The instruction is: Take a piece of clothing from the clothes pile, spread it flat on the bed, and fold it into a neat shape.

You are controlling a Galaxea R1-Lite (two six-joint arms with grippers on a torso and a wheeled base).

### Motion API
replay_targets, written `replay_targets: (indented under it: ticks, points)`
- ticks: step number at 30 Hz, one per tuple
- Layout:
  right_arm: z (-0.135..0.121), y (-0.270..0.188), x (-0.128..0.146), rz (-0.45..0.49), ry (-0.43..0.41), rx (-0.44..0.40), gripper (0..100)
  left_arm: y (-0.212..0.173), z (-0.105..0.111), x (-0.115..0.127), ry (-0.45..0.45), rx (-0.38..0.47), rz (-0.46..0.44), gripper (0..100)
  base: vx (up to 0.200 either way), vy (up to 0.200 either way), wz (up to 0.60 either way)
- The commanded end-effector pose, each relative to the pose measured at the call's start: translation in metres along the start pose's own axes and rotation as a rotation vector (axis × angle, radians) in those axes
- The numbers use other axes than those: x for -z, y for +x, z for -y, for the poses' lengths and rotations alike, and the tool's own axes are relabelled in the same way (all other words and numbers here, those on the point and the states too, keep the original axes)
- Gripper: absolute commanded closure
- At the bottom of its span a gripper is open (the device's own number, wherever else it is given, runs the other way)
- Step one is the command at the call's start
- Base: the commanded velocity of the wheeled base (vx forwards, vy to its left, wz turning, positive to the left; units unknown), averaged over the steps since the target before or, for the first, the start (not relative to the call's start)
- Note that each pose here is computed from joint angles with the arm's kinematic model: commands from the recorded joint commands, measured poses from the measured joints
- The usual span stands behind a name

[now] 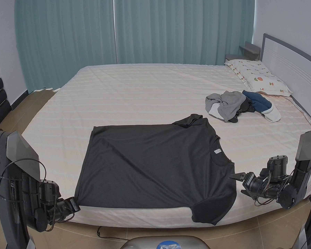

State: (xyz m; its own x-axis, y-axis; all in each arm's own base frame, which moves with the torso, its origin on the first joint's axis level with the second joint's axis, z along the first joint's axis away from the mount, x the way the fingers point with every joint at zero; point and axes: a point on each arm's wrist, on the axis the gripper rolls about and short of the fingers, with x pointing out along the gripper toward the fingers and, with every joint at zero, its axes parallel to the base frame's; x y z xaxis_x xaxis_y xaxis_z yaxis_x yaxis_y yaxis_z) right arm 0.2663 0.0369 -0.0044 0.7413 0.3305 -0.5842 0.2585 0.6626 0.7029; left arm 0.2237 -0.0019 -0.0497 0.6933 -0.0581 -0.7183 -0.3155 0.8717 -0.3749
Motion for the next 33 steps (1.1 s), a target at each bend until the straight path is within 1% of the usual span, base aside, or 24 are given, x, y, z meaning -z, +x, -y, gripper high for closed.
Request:
replay_targets:
  ticks: [1,8,15,23,24,26,28,29,31,33]
  points:
    - [0.0,0.0,0.0,-0.002,0.0,0.002,0,-0.004,-0.003,0.0,0.012,-0.007,0.0,100,0.0,0.0,0.0]
    - [0.001,0.0,0.001,-0.004,0.0,0.004,0,-0.005,-0.008,0.0,0.035,-0.025,-0.002,100,0.0,0.0,0.0]
    - [0.001,0.0,0.002,-0.007,-0.001,0.006,0,-0.005,-0.009,0.002,0.034,-0.032,-0.012,100,0.0,0.0,0.0]
    - [0.001,0.0,0.002,-0.009,-0.002,0.006,0,-0.006,-0.008,0.002,0.03,-0.016,-0.018,100,0.0,0.0,0.0]
    - [0.001,0.0,0.002,-0.009,0.0,0.006,0,-0.006,-0.008,0.001,0.027,-0.011,-0.017,0,0.0,0.0,0.0]
    - [0.001,0.0,0.002,-0.008,-0.001,0.005,0,-0.005,-0.009,0.0,0.025,0.001,-0.02,0,0.0,0.0,0.0]
    - [0.001,0.0,0.002,-0.008,-0.001,0.005,0,-0.006,-0.01,-0.002,0.012,0.039,-0.027,0,0.0,0.0,0.0]
    - [0.001,0.0,0.002,-0.008,-0.001,0.005,0,-0.005,-0.01,-0.003,0.011,0.04,-0.026,0,0.0,0.0,0.0]
    - [0.001,0.0,0.002,-0.008,-0.001,0.005,0,-0.009,-0.014,-0.013,-0.009,0.083,0.002,0,0.0,0.0,0.0]
    - [0.0,0.0,0.002,-0.01,-0.002,0.002,0,-0.015,-0.017,-0.023,-0.026,0.164,0.018,0,0.0,0.0,0.0]
